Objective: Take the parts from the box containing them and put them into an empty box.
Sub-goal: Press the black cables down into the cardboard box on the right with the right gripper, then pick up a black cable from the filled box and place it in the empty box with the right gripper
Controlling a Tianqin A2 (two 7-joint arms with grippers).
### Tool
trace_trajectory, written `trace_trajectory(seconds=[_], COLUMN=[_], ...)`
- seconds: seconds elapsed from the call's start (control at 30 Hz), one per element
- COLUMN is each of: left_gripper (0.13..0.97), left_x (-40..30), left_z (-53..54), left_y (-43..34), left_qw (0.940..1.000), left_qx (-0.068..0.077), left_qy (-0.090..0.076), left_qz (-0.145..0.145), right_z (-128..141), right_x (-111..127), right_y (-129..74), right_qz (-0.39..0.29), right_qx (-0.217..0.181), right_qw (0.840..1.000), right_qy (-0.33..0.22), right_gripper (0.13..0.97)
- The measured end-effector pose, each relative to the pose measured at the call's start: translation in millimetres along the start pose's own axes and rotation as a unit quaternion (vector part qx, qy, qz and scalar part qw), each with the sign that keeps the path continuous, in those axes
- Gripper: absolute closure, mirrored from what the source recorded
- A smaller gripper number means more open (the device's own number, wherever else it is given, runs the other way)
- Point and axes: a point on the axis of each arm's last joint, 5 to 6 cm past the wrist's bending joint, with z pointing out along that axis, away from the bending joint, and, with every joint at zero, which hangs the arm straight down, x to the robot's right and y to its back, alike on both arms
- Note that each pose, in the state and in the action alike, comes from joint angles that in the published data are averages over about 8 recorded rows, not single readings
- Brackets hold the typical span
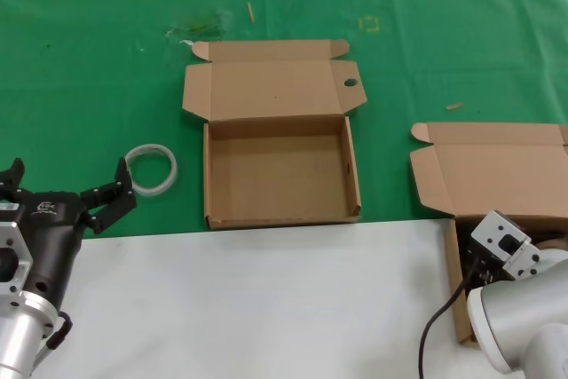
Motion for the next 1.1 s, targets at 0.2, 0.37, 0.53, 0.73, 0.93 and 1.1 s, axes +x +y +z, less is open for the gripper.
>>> trace_trajectory(seconds=[0.2, 0.37, 0.53, 0.73, 0.93, 1.1], left_gripper=[0.132, 0.132, 0.132, 0.132, 0.132, 0.132], left_x=[0.0, 0.0, 0.0, 0.0, 0.0, 0.0], left_z=[0.0, 0.0, 0.0, 0.0, 0.0, 0.0], left_y=[0.0, 0.0, 0.0, 0.0, 0.0, 0.0], left_qw=[1.0000, 1.0000, 1.0000, 1.0000, 1.0000, 1.0000], left_qx=[0.000, 0.000, 0.000, 0.000, 0.000, 0.000], left_qy=[0.000, 0.000, 0.000, 0.000, 0.000, 0.000], left_qz=[0.000, 0.000, 0.000, 0.000, 0.000, 0.000], right_z=[-1, -3, -6, -10, -20, -32], right_x=[-1, -2, -4, -5, 0, 6], right_y=[1, 3, 5, 7, 4, -2], right_qz=[0.008, 0.013, 0.019, 0.030, 0.035, 0.032], right_qx=[0.003, 0.004, 0.004, 0.008, 0.017, 0.028], right_qw=[1.000, 1.000, 1.000, 0.999, 0.999, 0.999], right_qy=[-0.006, -0.010, -0.014, -0.020, -0.016, -0.004], right_gripper=[0.416, 0.551, 0.654, 0.784, 0.850, 0.895])
